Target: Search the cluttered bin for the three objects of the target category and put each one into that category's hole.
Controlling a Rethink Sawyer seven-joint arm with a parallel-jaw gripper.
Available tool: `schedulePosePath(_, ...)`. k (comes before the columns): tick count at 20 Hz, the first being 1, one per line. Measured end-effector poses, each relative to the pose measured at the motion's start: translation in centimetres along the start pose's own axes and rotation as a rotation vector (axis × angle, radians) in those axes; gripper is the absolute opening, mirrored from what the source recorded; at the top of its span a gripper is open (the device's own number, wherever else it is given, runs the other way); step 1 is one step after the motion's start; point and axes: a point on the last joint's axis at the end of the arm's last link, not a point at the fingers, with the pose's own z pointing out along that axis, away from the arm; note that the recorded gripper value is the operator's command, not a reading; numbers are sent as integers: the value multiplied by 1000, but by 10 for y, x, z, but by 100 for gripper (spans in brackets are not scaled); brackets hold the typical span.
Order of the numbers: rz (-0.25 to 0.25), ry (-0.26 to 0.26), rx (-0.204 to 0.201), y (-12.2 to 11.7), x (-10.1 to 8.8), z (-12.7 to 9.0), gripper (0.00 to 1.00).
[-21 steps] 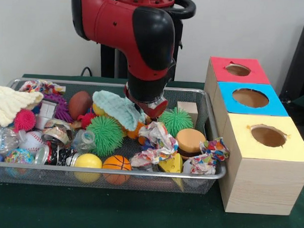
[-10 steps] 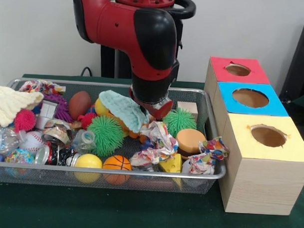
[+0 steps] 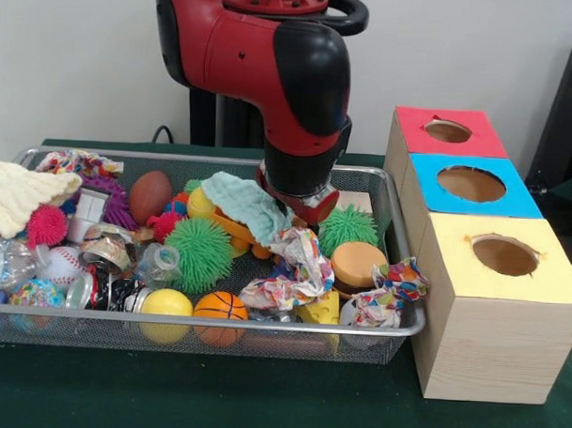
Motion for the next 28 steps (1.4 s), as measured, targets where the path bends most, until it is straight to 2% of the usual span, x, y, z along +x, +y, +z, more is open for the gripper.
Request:
schedulePosePath(11, -42, -5, 23, -11, 0, 4, 100)
schedulePosePath(12, -55, 5, 34, -13, 3, 6, 0)
schedulePosePath(16, -65, 18, 47, -16, 6, 7, 0)
schedulePosePath(17, -78, 38, 66, -22, 9, 10, 0)
schedulePosePath(21, -81, 77, 86, -31, 13, 14, 0)
schedulePosePath(28, -67, 118, 72, -40, 10, 13, 0)
